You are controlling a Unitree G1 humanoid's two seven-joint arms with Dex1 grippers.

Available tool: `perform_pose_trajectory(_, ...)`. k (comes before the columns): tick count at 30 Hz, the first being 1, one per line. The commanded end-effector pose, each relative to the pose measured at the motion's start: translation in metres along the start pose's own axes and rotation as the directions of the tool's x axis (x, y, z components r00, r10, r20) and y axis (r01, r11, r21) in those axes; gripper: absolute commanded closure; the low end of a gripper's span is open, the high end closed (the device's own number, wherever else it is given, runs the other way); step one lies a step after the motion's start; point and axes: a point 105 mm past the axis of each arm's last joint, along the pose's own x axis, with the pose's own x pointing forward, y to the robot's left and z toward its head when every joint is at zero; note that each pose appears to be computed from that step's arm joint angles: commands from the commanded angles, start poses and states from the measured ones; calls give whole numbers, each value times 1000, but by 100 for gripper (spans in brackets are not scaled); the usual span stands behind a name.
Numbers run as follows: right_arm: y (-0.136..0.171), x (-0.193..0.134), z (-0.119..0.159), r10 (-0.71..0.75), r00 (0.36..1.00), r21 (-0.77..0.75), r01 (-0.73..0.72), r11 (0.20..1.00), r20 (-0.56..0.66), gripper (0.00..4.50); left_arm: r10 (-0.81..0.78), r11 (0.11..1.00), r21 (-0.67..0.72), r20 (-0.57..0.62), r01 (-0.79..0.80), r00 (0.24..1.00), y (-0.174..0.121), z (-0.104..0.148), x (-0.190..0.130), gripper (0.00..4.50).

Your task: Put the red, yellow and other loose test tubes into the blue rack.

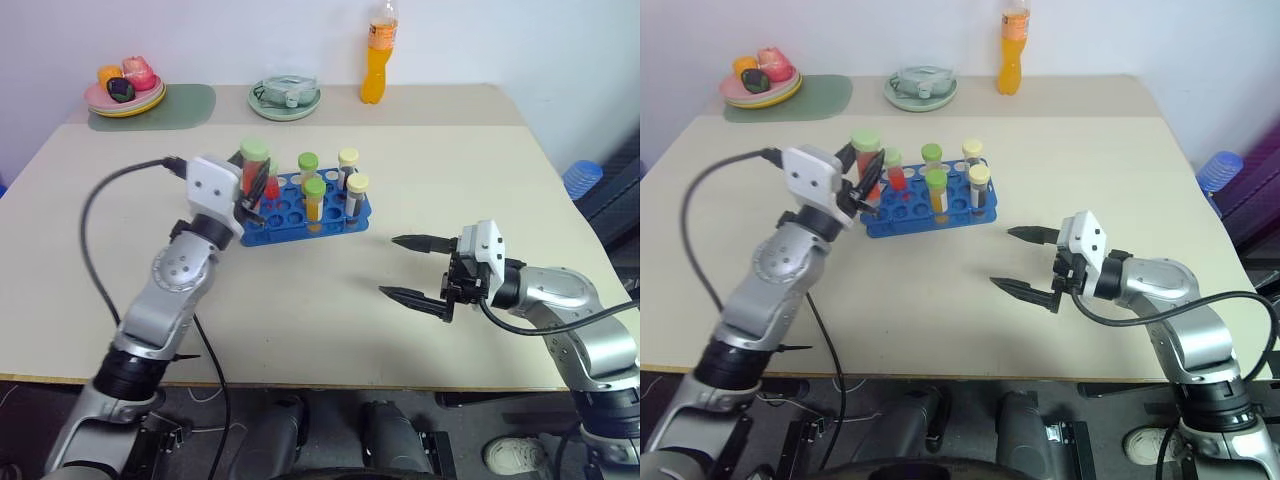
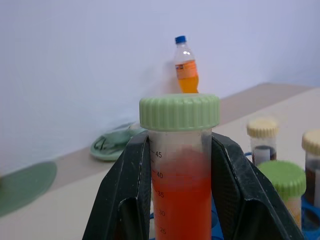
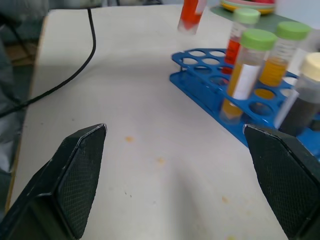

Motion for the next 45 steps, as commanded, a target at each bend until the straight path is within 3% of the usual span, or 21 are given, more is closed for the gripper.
perform_pose_trajectory(1, 1, -8, 15, -42, 999, -49, 43, 998, 19, 0, 10, 999, 50, 81, -14, 997, 2, -2, 7, 309)
perform_pose_trajectory(9, 4, -14, 18, -90, 996, -53, 90, 994, 10, 0, -29, 999, 24, 87, 27, 996, -14, -30, 17, 309)
perform_pose_trajectory(15, 6, -19, 20, -108, 994, -51, 108, 993, 0, 0, -94, 995, -29, 109, 97, 990, -28, -35, 12, 309)
perform_pose_trajectory(37, 1, -17, 18, -102, 995, -47, 102, 994, 1, 0, -107, 993, -50, 9, 108, 994, -29, -67, -13, 309)
perform_pose_trajectory(41, 1, -17, 18, -101, 995, -48, 101, 994, 3, 0, -132, 983, -127, 15, 133, 991, -31, -69, -11, 309)
perform_pose_trajectory(45, 0, -16, 18, -107, 994, -47, 107, 993, 6, 0, -94, 985, -141, 43, 99, 995, -25, -62, -7, 158)
